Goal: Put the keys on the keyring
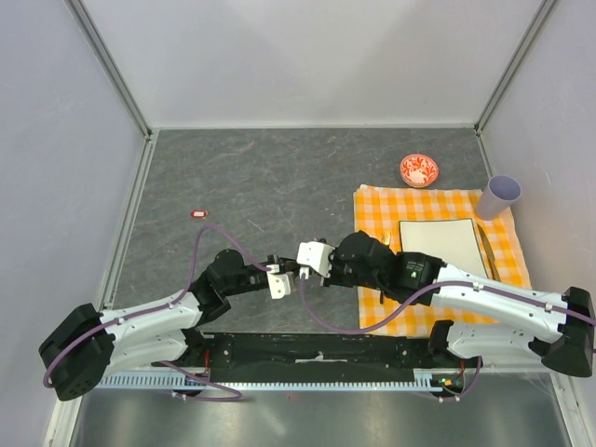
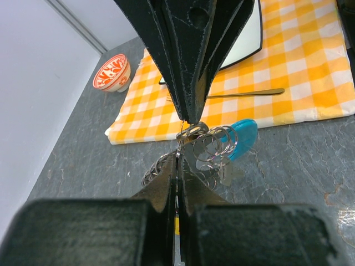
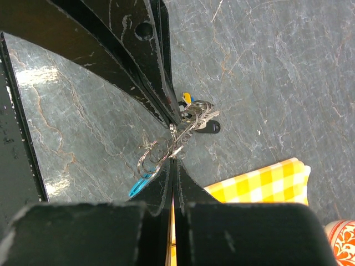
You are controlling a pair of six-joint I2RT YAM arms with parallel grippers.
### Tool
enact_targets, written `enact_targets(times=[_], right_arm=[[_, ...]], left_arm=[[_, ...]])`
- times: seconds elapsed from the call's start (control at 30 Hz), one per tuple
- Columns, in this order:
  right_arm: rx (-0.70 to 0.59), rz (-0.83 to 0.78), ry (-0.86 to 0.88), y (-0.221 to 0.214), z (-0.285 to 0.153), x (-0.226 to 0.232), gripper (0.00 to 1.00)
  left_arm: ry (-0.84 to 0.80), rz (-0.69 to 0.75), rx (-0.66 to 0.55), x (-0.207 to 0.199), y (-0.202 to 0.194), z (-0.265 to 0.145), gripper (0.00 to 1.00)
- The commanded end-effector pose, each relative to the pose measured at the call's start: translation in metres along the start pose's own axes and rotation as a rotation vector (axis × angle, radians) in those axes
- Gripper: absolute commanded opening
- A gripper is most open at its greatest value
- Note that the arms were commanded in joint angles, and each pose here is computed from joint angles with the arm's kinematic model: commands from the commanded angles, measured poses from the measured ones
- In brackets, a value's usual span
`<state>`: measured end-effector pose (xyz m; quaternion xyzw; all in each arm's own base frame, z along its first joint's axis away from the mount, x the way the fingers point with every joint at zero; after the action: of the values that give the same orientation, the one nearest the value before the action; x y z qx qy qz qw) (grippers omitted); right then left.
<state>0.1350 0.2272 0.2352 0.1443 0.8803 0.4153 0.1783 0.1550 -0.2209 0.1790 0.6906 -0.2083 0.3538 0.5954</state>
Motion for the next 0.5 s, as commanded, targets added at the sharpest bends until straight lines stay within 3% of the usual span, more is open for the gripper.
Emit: enact_targets(times=[0.0,0.47], right_arm=[[-0.055,-0.004,0.0,0.0073,-0.004,0.0004,0.0],[-0.065,-0.006,-0.046,0.0081,-0.0061,-0.0027,0.0]], left_arm=[[0.079,0.013,-0.061,0.0229,0.0178,0.0072,0.02],[0.068,0.008,-0.064,0.0212,0.0173,0.008,0.02]])
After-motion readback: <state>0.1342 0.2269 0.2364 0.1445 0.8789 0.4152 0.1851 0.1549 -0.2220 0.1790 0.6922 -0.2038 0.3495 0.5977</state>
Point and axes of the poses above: each gripper's point midway between its finger pads, its own z axis out along the fingers, its own x axis along the line the jaws close on, y = z × x, the point moved 8 cm from there along -z, back along the fingers, and after that the axes turned 15 degrees about z, right-handed, at the moved point
